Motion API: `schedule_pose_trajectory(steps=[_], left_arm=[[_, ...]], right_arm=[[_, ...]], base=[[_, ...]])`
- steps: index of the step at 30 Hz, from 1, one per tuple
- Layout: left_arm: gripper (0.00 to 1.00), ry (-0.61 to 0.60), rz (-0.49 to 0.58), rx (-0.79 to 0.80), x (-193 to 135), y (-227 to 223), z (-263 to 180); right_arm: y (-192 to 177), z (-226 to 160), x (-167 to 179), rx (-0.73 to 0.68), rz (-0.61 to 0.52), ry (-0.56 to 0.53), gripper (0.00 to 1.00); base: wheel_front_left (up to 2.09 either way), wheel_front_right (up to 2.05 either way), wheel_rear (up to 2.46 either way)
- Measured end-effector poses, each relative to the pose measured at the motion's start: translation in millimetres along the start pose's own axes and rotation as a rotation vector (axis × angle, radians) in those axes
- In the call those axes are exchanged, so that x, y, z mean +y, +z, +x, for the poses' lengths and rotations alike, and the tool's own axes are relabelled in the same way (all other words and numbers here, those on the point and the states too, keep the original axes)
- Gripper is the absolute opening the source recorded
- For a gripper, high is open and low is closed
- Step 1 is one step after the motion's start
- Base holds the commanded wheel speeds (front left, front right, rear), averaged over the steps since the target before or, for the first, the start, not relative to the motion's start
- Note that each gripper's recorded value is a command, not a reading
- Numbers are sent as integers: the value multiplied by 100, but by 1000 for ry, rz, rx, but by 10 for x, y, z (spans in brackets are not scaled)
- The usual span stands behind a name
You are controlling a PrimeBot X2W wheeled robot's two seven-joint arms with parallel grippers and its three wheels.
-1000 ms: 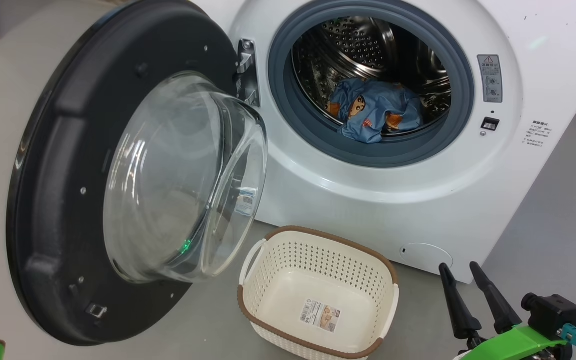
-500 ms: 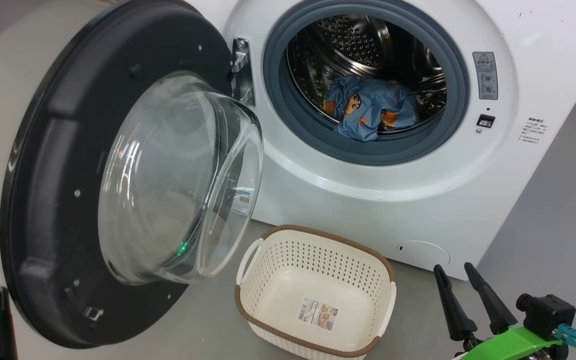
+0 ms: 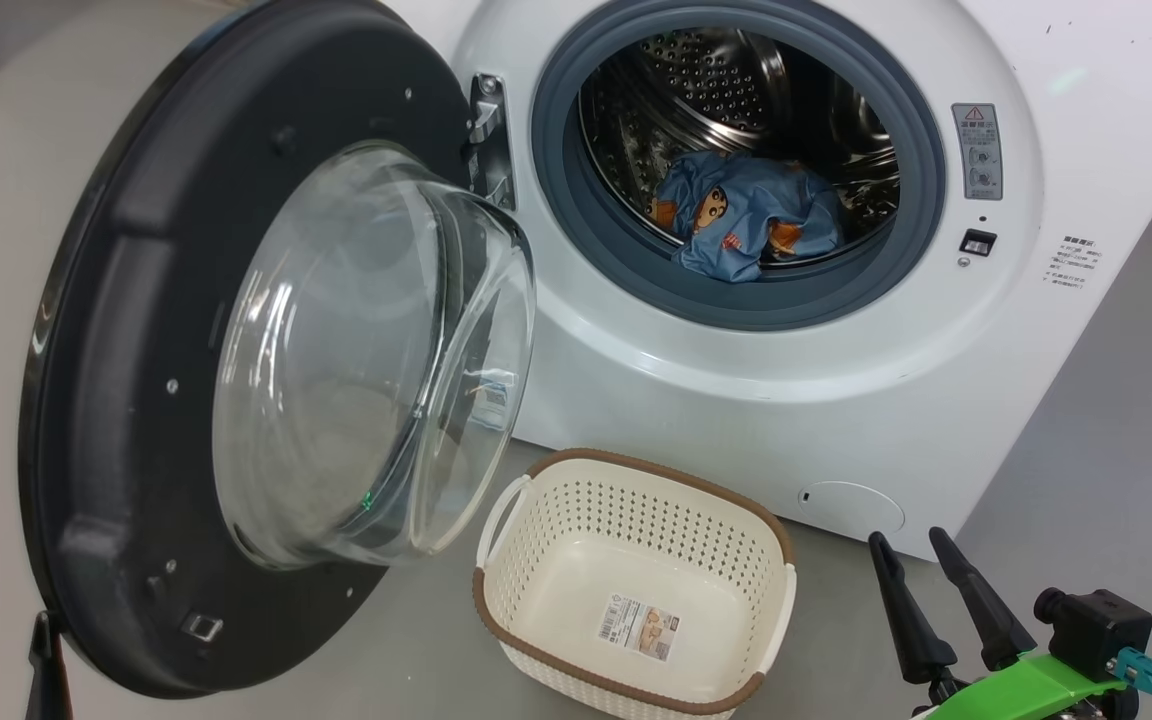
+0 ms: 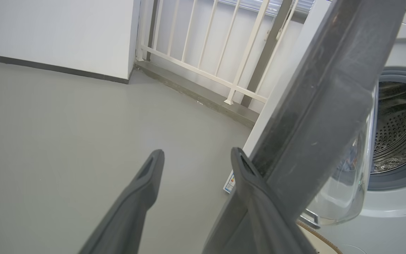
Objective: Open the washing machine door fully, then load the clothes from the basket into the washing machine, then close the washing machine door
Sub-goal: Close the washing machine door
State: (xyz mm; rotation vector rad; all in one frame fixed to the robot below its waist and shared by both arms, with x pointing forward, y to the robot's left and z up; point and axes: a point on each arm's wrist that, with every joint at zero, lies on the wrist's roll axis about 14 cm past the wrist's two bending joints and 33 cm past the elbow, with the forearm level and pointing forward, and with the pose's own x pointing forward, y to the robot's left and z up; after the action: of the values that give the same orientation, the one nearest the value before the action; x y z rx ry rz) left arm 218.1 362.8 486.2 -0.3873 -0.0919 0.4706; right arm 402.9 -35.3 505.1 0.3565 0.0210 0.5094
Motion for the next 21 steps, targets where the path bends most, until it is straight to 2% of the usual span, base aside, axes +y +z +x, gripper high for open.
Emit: schedule_pose_trajectory(steps=[21], left_arm=[[100, 12, -8, -10, -18, -12, -40]], right_arm=[[7, -17, -10, 1, -1, -3, 100]], base=[[0, 0, 0]])
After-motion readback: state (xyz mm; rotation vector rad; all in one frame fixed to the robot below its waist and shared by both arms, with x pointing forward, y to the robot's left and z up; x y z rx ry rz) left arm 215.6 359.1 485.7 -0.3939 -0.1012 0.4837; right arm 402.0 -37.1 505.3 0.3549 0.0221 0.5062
